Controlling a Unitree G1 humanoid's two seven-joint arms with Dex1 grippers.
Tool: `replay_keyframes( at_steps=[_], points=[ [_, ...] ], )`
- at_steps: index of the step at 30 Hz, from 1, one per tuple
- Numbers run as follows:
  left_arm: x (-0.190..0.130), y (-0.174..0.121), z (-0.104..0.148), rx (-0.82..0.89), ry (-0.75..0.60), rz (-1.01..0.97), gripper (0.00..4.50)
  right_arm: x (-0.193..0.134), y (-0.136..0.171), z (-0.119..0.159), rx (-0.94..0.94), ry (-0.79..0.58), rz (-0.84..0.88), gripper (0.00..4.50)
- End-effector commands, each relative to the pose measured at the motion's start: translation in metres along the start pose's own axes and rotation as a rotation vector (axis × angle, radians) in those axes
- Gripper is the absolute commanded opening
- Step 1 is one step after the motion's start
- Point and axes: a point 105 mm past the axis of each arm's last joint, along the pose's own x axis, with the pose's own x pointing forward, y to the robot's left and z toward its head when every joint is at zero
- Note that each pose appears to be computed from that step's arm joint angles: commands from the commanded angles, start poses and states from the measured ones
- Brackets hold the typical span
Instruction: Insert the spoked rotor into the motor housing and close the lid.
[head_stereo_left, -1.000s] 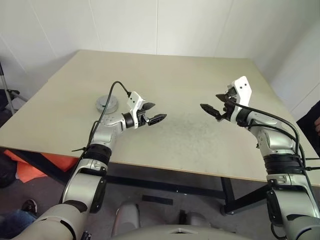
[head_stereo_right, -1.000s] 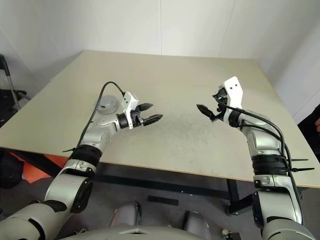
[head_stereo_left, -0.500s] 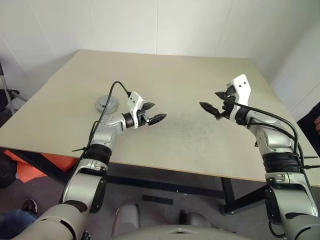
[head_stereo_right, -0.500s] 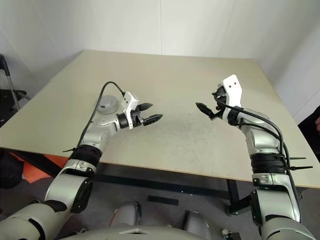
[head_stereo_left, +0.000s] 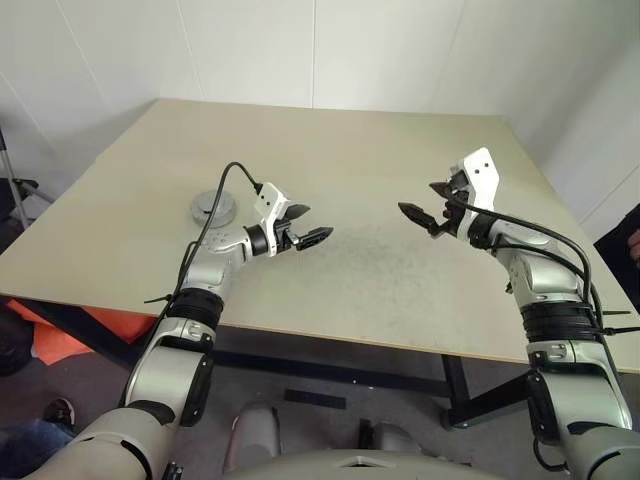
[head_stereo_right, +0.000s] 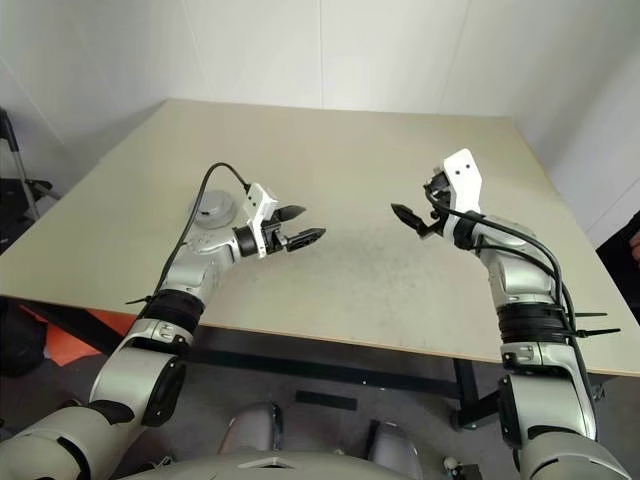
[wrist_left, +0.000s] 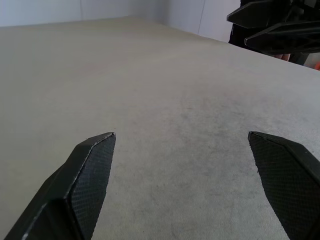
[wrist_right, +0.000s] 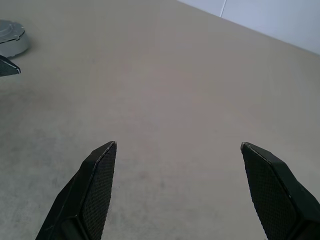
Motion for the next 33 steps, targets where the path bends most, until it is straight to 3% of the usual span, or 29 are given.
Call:
replay_keyframes(
  at_steps=[1,33],
  points=[
    [0.003,0.001,0.017,0.048,-0.044,0.001,4.49,0.001,-0.004,0.019,-0.039,-0.057,-0.011,4.50],
    [0.003,0.002,0.015,0.042,-0.061,0.022,4.49,0.013,0.011,0.012,-0.037,-0.048,0.018,4.50]
  ],
)
